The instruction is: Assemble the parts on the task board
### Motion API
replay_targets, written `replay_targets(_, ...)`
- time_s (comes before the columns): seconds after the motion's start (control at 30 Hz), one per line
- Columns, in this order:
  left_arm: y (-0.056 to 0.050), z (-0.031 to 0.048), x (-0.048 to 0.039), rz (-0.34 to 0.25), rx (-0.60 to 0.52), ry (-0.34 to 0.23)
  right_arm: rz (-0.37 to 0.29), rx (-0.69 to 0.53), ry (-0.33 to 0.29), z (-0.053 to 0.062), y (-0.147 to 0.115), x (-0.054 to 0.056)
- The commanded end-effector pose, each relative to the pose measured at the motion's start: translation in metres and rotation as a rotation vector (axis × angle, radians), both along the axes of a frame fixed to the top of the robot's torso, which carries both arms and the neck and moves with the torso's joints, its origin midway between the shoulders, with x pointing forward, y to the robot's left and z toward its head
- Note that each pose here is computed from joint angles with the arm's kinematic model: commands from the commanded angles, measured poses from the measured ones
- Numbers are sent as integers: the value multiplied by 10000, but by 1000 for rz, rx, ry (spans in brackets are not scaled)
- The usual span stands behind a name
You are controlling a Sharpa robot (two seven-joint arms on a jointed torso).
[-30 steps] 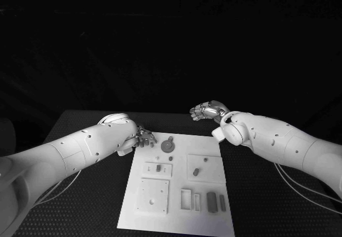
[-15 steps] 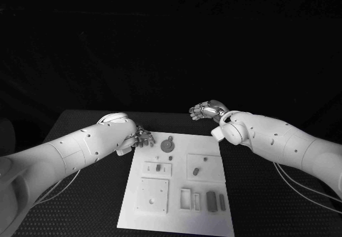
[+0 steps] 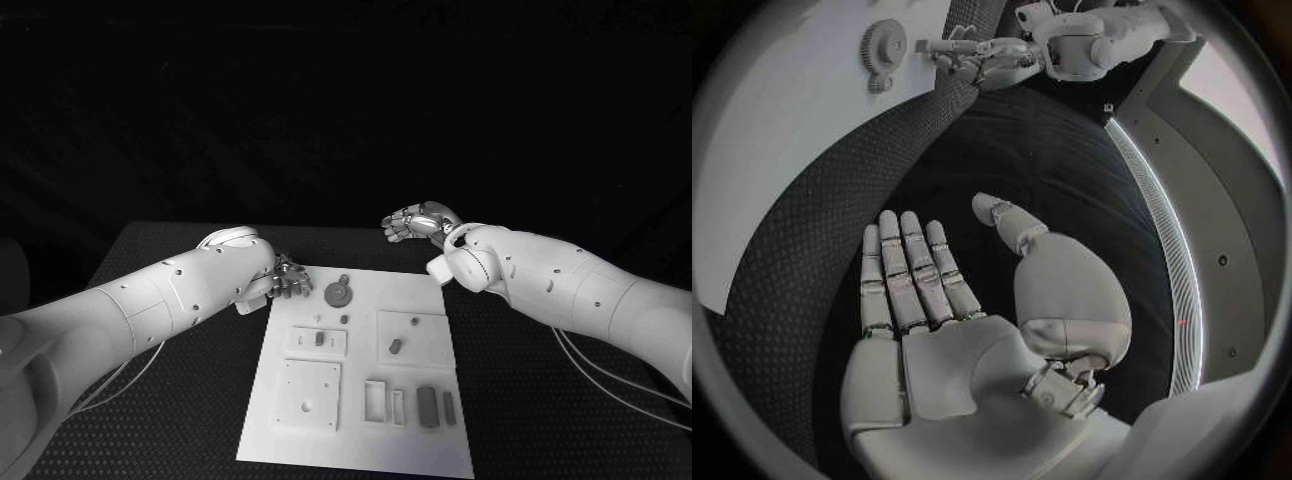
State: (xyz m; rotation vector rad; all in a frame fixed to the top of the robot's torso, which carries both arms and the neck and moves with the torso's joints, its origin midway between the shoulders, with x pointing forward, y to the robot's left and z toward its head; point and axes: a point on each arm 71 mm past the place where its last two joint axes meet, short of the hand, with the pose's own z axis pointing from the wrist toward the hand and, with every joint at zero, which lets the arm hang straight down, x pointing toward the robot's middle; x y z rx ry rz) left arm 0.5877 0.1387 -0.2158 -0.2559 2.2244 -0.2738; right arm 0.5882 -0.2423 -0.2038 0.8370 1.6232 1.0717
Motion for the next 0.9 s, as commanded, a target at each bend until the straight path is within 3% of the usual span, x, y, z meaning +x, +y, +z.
replay_targets(0.03,-20,-18,-12,-7,-22,19,14,0,-10,6,24,-1)
replay_targets(0.9,6,-15,0,27,-45,20,15,0,-9,5,29,-1)
